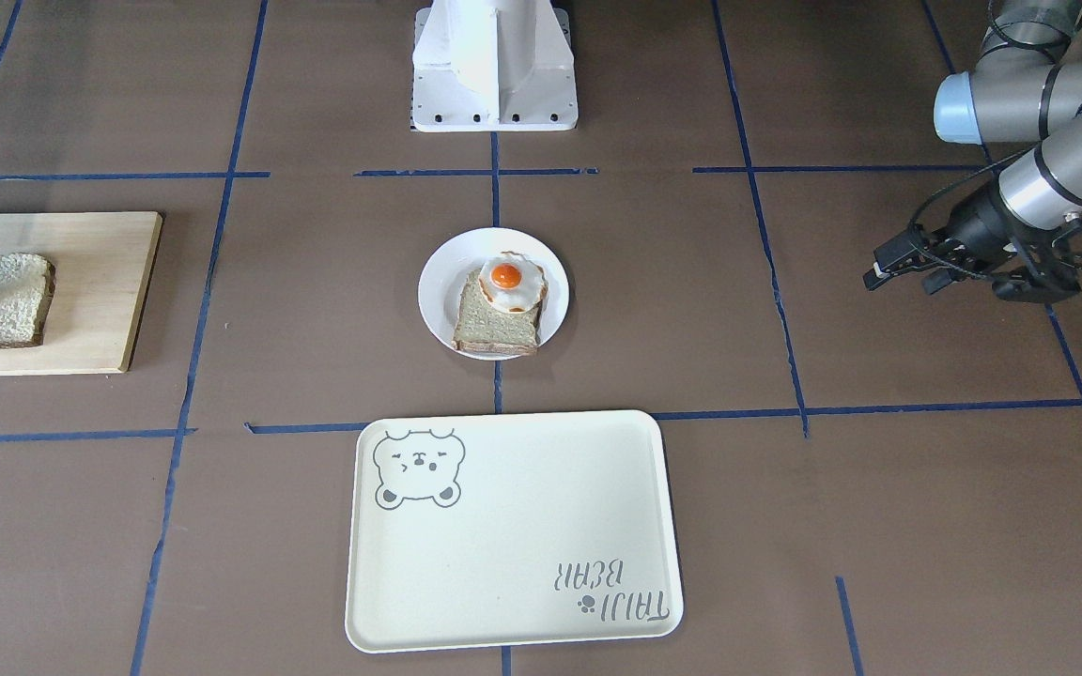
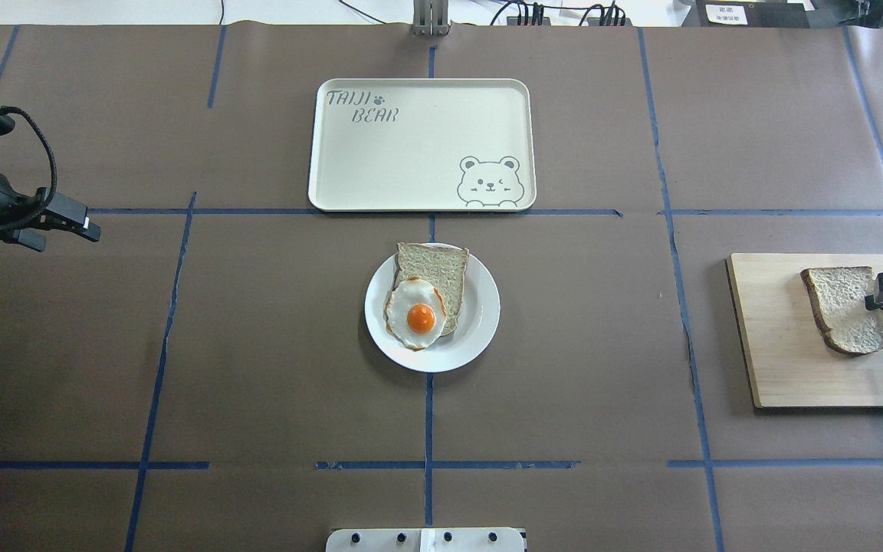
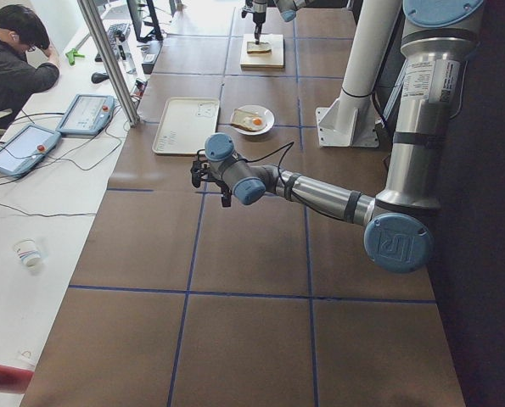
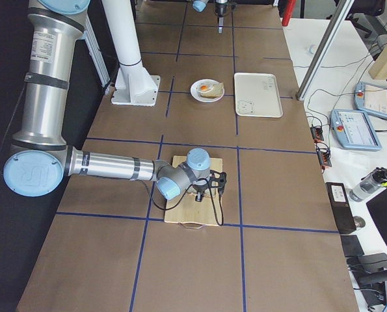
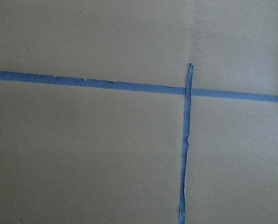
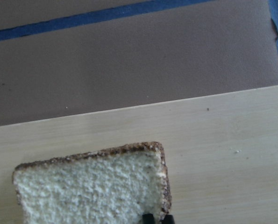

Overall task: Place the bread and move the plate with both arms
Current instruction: 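Lower the right gripper onto the bread slice on the wooden board and grasp it, then carry the bread slice with the right gripper and lay it on the egg-topped slice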

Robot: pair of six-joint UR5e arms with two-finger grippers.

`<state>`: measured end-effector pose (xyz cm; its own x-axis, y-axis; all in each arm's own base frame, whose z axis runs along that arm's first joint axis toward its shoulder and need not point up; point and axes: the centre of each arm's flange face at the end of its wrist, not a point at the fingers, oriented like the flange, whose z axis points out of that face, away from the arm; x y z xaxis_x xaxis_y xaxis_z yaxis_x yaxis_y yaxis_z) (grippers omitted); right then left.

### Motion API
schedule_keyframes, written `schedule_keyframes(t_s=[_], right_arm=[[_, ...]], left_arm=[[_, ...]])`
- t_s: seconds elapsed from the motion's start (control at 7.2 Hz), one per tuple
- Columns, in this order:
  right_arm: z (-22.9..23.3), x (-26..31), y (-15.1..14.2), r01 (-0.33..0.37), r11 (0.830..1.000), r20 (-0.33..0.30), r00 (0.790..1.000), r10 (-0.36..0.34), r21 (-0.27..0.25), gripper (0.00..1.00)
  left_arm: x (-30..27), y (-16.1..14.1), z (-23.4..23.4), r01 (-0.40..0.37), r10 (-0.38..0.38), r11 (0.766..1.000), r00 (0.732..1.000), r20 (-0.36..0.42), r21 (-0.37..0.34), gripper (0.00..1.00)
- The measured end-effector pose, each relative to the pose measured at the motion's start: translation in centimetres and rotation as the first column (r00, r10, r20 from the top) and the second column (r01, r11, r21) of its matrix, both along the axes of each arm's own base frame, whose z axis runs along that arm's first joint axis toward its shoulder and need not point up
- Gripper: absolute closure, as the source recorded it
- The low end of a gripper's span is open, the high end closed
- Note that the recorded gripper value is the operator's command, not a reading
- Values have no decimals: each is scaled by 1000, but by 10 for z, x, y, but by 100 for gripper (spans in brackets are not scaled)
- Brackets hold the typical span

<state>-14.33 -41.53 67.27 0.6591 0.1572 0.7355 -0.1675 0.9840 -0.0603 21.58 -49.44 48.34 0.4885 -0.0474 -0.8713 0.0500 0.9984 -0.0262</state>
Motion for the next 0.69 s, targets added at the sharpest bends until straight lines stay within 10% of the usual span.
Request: schedule_keyframes(t_s=[0.69], right_arm=[[-37, 5, -5, -17, 998, 50, 999, 14, 65, 100]], left_arm=[[8, 2, -1, -13, 13, 1000, 1000, 0, 1, 0]])
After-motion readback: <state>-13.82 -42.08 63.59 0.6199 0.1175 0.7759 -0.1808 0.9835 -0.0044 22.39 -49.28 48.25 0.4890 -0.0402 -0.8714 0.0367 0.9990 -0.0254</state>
